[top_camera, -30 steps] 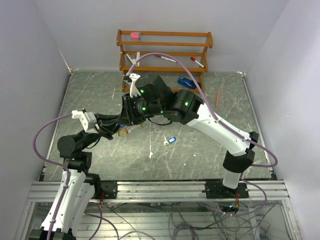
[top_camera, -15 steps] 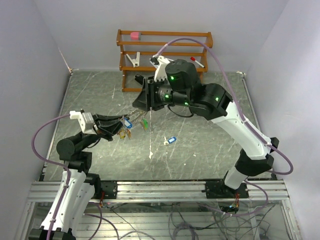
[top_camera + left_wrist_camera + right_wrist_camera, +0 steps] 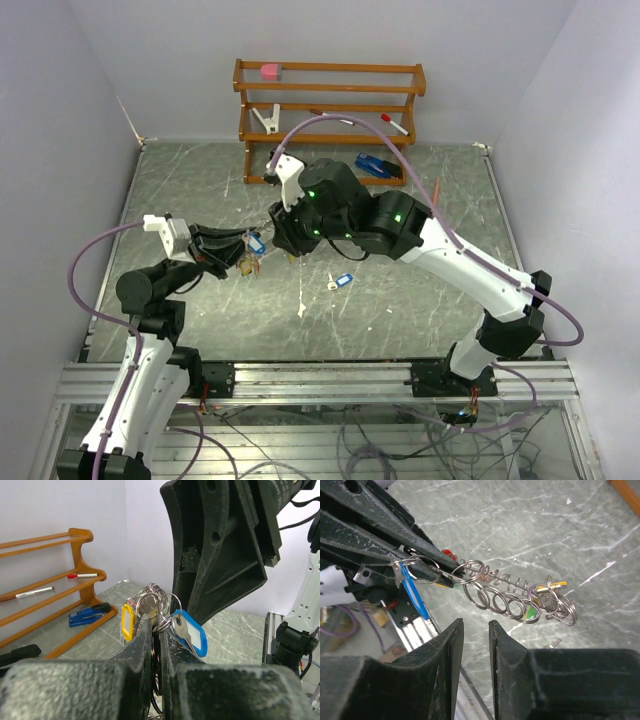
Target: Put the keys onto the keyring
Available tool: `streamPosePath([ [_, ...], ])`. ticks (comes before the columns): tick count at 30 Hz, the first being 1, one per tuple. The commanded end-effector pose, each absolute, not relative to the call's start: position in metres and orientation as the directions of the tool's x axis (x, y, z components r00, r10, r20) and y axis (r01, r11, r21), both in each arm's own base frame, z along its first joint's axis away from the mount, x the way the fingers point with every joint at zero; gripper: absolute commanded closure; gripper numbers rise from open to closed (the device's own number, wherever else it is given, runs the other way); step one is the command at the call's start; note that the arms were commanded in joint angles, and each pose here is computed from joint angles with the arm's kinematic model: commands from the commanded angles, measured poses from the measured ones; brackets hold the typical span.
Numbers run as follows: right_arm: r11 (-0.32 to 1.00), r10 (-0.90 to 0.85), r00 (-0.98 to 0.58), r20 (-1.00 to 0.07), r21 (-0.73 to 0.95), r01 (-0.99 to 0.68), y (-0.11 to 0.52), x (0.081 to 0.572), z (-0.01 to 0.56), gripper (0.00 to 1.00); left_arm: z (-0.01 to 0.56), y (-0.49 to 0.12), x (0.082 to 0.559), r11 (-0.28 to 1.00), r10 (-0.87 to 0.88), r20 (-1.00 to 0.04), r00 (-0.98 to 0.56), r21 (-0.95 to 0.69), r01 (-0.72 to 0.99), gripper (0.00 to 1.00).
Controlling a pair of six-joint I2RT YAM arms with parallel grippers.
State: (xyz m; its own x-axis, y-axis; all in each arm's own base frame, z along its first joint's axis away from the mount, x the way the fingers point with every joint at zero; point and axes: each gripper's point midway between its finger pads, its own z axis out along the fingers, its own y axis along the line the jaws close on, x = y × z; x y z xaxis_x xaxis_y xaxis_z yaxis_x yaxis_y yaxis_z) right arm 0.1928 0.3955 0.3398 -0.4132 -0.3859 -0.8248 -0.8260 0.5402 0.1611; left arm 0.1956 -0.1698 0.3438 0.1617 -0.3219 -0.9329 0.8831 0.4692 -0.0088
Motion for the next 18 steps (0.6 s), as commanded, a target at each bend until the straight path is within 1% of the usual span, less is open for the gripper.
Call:
streamPosePath([
  [1, 0.496, -0.362, -0.212, -0.908, 0.005, -0.868, 0.39, 0.197, 0.379, 0.74, 0.36, -0.169, 0.191, 0.475, -0.338, -0.914, 0.225, 0.041, 0.879, 0.93],
  [3, 0.497, -0.362, -0.18, -0.915, -0.026, -0.868, 0.39, 0.194, 0.386, 0.77, 0.358, -0.169, 0.193, 0.475, -0.332, -0.917, 0.22, 0.039, 0.879, 0.93],
  [7, 0.509, -0.334, -0.118, -0.935, -0.074, -0.858, 0.386, 0.191, 0.404, 0.78, 0.358, -0.169, 0.195, 0.476, -0.33, -0.919, 0.214, 0.034, 0.879, 0.93],
  [13, 0.505, -0.378, -0.048, -0.925, -0.162, -0.848, 0.39, 0.195, 0.395, 0.76, 0.36, -0.171, 0.194, 0.455, -0.34, -0.92, 0.195, 0.02, 0.89, 0.93],
  [18, 0.473, -0.414, 0.039, -0.91, -0.251, -0.845, 0.396, 0.196, 0.391, 0.75, 0.364, -0.172, 0.192, 0.441, -0.349, -0.919, 0.183, 0.011, 0.897, 0.93],
])
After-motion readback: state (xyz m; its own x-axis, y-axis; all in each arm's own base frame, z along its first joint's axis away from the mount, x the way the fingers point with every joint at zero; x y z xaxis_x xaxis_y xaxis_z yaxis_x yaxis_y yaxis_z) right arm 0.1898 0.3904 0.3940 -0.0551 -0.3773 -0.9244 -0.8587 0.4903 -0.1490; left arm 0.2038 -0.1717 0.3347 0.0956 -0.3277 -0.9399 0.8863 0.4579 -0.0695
